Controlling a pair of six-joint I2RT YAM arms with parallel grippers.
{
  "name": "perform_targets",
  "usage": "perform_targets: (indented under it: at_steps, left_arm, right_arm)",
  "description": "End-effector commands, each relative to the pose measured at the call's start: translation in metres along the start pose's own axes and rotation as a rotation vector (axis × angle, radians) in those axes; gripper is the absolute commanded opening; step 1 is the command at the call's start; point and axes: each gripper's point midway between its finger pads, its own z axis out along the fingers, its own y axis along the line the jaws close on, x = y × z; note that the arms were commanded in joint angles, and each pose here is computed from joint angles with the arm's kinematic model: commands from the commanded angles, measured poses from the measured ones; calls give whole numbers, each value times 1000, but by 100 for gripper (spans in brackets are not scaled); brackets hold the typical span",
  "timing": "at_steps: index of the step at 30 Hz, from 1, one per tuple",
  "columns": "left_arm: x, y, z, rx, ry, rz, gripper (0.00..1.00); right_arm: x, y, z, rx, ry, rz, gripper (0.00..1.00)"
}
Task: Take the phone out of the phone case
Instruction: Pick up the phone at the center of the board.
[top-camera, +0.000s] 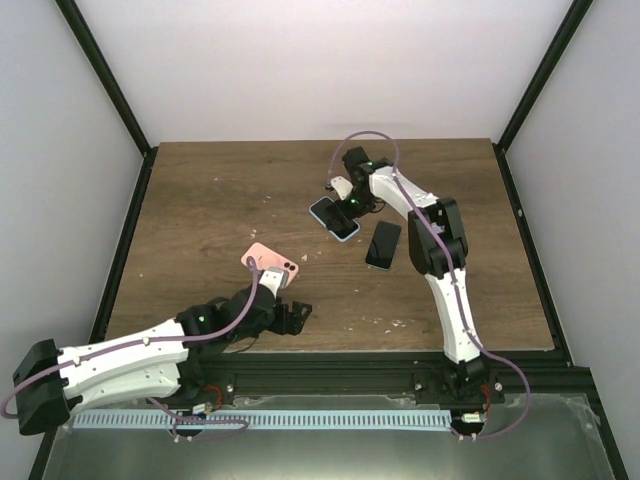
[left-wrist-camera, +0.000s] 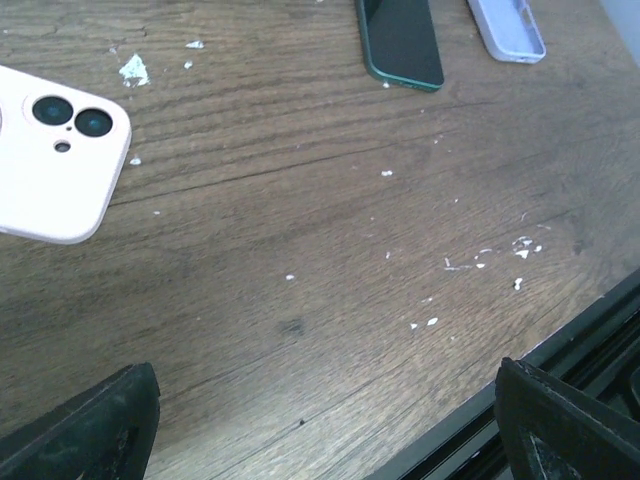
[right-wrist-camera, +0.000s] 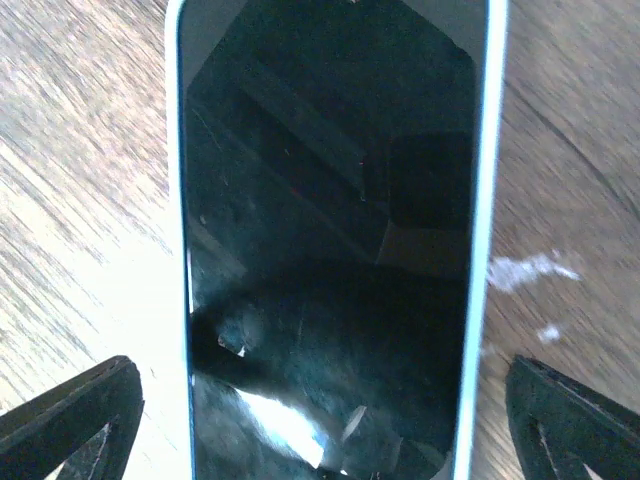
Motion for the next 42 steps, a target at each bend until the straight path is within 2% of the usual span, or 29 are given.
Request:
perform_targets:
  at_steps: [1,7,26,28,31,35,39,42]
  left_arm:
    - [-12,-8,-2,41,-50,-28,93]
    - [-9,-5,-3,36,-45,-40,92]
    - [-7,5,-3,6,-62,-109,88]
    - [-6,5,-2,2,-56,-109,87]
    - [-6,7,-2,-3,-60,-111,87]
    - [-11,12,-2,-27,-92,-130,86]
    - [-27,20,-9,-91,-161,-148,86]
    - [-41,25,-13,-117,-207,-171,86]
  right_arm:
    - [2,19,16,-34,73,-29,100]
    - [34,9,50,104,219,-17,100]
    - [103,15,85,154,452,-64,83]
    - [108,14,87,164,469,-72,78]
    - [113,16,87,154,486,-75,65]
    - [98,28,70,99,434,-88,52]
    - [61,52,24,41,250,-92,49]
    - [51,74,-6,-24,134,-83,48]
